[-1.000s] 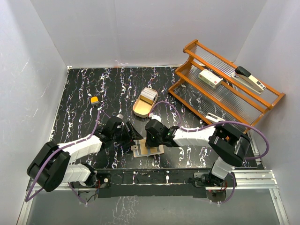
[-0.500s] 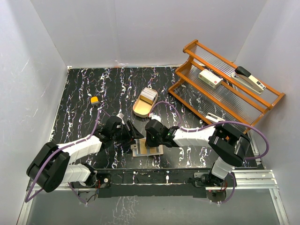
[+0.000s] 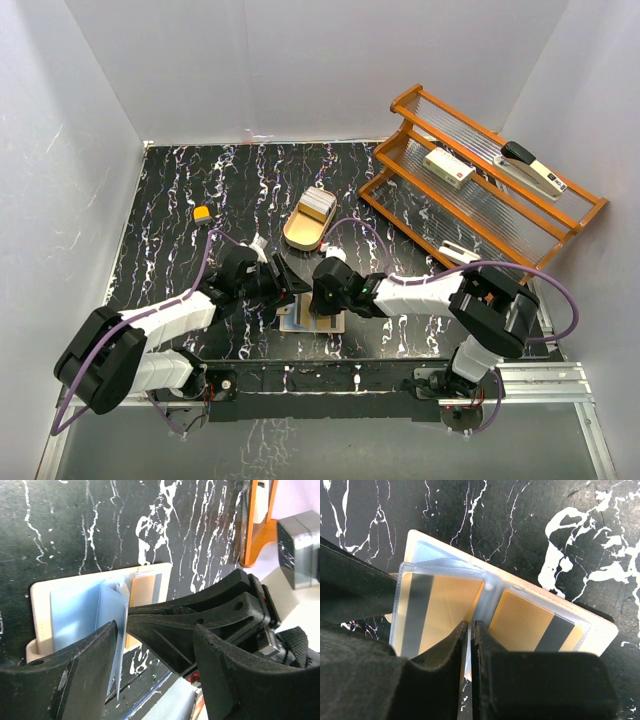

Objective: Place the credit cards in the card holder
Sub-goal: Turn over the card slot in the card holder.

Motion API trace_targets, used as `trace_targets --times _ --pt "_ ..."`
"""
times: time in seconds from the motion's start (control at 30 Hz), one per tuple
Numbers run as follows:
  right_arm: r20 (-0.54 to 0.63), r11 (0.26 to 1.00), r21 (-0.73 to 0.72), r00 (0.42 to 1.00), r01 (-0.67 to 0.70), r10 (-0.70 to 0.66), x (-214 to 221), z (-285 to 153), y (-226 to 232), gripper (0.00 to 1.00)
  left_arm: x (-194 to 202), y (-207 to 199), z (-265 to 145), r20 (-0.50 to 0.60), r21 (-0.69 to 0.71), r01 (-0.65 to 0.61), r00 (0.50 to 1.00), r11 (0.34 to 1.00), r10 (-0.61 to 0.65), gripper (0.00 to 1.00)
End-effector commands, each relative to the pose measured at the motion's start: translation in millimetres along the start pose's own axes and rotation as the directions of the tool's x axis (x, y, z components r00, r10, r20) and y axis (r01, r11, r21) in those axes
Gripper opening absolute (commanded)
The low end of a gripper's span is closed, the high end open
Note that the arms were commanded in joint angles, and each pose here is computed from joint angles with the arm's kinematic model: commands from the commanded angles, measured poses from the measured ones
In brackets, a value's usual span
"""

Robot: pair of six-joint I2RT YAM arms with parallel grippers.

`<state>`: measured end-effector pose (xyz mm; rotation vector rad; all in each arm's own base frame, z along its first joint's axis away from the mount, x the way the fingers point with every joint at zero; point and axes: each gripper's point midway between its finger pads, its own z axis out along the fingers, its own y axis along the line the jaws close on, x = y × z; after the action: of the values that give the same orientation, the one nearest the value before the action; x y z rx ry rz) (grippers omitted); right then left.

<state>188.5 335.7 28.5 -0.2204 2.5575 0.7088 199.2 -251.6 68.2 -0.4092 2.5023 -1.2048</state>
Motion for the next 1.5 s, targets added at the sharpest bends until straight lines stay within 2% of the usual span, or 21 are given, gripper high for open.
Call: trace_targets --times 0.0,0.4,0.77,1.47 --pt "0.068 0.999 -0.055 0.998 -0.001 0.005 -9.7 -7.0 10.5 0.08 4.4 -18.1 -5.3 -0.031 0.088 -0.005 0.999 0.996 0.008 0.6" --pt "0.122 0.998 -0.065 0.993 0.009 -0.001 -19.3 -15.5 11.0 0.17 6.7 -27.9 -6.7 -0.051 0.13 0.004 0.999 0.992 0.002 0.6" --pt "0.163 0.999 -0.049 0.987 0.014 -0.005 -27.9 -28.2 8.0 0.21 6.7 -32.4 -8.7 -0.049 0.137 0.009 0.999 0.991 -0.002 0.6" --pt "0.194 1.0 0.004 0.981 -0.019 0.018 -24.8 -39.4 -11.5 0.22 16.7 -47.5 -3.4 -0.063 0.145 -0.006 0.998 0.989 0.015 0.61"
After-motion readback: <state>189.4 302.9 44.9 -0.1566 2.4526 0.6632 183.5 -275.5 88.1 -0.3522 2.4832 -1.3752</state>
